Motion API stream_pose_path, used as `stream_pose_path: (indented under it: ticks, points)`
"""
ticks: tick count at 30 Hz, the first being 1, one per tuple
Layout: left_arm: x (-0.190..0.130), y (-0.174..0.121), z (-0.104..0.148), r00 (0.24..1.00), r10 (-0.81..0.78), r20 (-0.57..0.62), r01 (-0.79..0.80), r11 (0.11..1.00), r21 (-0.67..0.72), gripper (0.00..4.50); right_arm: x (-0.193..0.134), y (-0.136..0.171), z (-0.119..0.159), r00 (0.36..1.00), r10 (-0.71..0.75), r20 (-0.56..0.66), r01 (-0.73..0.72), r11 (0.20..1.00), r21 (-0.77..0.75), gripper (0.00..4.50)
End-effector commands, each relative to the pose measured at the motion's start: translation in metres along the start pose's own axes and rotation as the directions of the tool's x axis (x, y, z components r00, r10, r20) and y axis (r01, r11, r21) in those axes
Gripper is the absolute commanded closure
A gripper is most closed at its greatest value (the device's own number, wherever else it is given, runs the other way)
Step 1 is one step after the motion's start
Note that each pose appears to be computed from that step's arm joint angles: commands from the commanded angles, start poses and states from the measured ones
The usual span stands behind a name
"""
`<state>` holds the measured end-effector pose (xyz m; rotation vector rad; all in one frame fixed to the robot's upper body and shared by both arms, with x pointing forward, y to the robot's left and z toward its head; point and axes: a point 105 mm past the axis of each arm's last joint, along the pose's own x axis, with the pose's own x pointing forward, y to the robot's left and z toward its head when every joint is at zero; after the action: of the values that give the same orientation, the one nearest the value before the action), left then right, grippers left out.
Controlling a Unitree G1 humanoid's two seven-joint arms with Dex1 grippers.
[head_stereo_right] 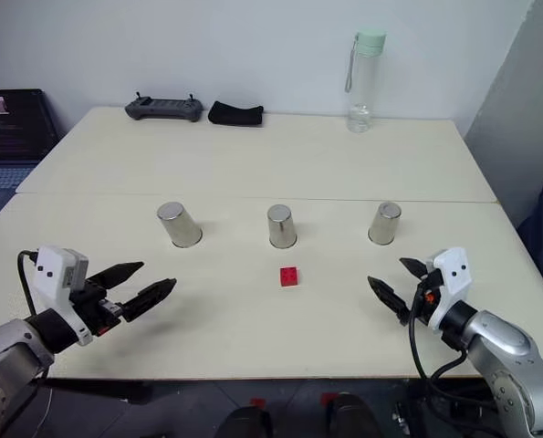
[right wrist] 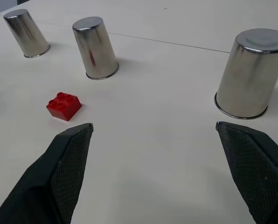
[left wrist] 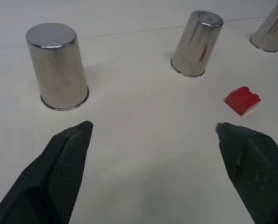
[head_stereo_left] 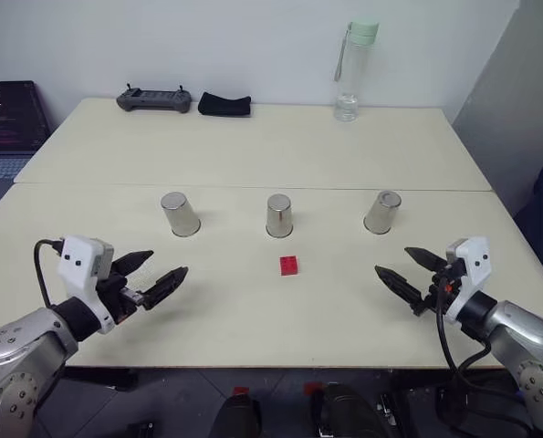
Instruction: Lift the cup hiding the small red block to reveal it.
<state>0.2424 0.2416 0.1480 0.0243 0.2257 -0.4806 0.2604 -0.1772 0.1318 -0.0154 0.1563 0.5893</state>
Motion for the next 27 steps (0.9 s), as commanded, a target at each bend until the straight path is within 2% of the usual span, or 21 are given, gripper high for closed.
stream_pose_path:
  ticks: [1, 8, 13, 27]
  points:
    - [0.001, -0.009, 0.009, 0.999, -0.016, 0.043, 0.015, 0.999, 0.030, 0.00, -0.001, 0.006, 0.011, 0.999, 0.014, 0.039, -0.013, 1.000, -0.019, 0.02]
    - [-0.002, -0.008, 0.010, 0.999, -0.023, 0.046, 0.022, 0.999, 0.024, 0.00, -0.003, 0.007, 0.011, 0.999, 0.007, 0.047, -0.006, 1.000, -0.003, 0.02]
    - [-0.009, 0.003, 0.011, 0.996, 0.039, 0.076, -0.040, 0.999, 0.007, 0.00, -0.008, 0.001, 0.014, 0.997, -0.032, 0.067, 0.031, 0.999, 0.013, 0.02]
    - [-0.018, 0.010, 0.001, 0.995, 0.077, 0.065, -0.076, 0.997, -0.009, 0.00, -0.014, 0.000, 0.013, 0.996, -0.043, 0.076, 0.040, 0.999, 0.030, 0.02]
